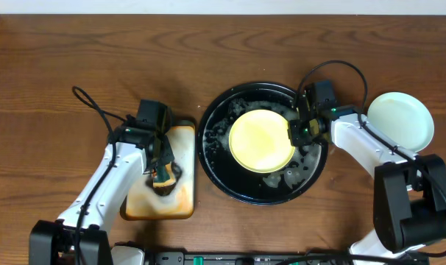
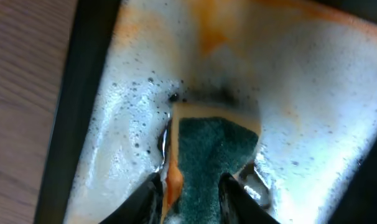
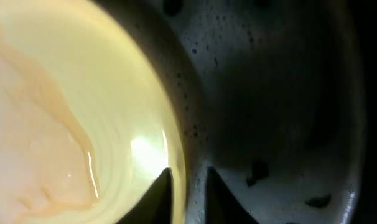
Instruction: Clean dirty plates on tray and stack at the side
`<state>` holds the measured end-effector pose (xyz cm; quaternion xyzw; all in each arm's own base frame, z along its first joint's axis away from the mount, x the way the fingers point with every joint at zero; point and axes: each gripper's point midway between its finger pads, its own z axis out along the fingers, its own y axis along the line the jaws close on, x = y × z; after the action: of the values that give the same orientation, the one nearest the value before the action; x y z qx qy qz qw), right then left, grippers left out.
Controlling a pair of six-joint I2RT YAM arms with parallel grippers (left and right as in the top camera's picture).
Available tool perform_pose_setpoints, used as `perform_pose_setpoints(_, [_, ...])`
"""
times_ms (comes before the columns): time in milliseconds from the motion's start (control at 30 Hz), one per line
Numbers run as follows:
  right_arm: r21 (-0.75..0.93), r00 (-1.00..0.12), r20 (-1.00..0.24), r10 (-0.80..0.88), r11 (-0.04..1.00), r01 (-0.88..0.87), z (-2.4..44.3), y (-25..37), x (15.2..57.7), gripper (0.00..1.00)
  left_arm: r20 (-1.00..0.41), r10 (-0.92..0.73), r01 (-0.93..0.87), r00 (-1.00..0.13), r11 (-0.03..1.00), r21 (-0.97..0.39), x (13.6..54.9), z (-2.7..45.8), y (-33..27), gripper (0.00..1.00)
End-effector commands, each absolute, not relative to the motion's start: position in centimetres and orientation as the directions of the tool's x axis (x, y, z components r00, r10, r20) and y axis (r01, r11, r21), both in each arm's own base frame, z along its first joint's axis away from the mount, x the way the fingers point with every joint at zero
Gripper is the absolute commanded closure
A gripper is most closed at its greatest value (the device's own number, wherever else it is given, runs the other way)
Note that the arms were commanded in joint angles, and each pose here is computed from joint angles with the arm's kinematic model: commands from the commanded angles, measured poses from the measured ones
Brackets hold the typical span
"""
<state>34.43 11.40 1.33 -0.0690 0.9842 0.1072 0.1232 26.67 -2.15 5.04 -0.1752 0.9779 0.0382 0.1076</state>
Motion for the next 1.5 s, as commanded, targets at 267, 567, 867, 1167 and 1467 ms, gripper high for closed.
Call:
perform_pose_setpoints(267, [0.214,-0.972,-0.215,-0.094,0.967,-0.141,-0.6,11.8,34.5,0.99,-0.269,-0.319,-0.285,-0.909,0.945,-0.16,28.3,8.9,-5.1,0.55])
perform_pose_setpoints(567, [0.135,-0.897,-0.424,-0.12,0.972,-0.194,6.6,11.0,37.3,0.99,-0.35,-0.267,-0.218,-0.898,0.961,-0.171,28.0,11.5,-5.0,0.21])
perform_pose_setpoints(867, [-0.153,-0.792,-0.575,-0.206,0.978,-0.143,12.9,9.2,37.5,0.99,-0.347,-0.266,-0.219,-0.899,0.961,-0.17,28.0,11.4,-5.0,0.18])
perform_pose_setpoints(1167, [-0.491,-0.719,-0.578,-0.385,0.868,-0.07,15.6,9.0,37.0,0.99,-0.347,-0.266,-0.219,-0.899,0.961,-0.17,28.0,11.4,-5.0,0.15])
perform_pose_setpoints(1467, [-0.686,-0.631,-0.571,-0.525,0.727,0.015,19.1,10.8,35.8,0.99,-0.347,-0.266,-0.219,-0.899,0.961,-0.17,28.0,11.4,-5.0,0.15])
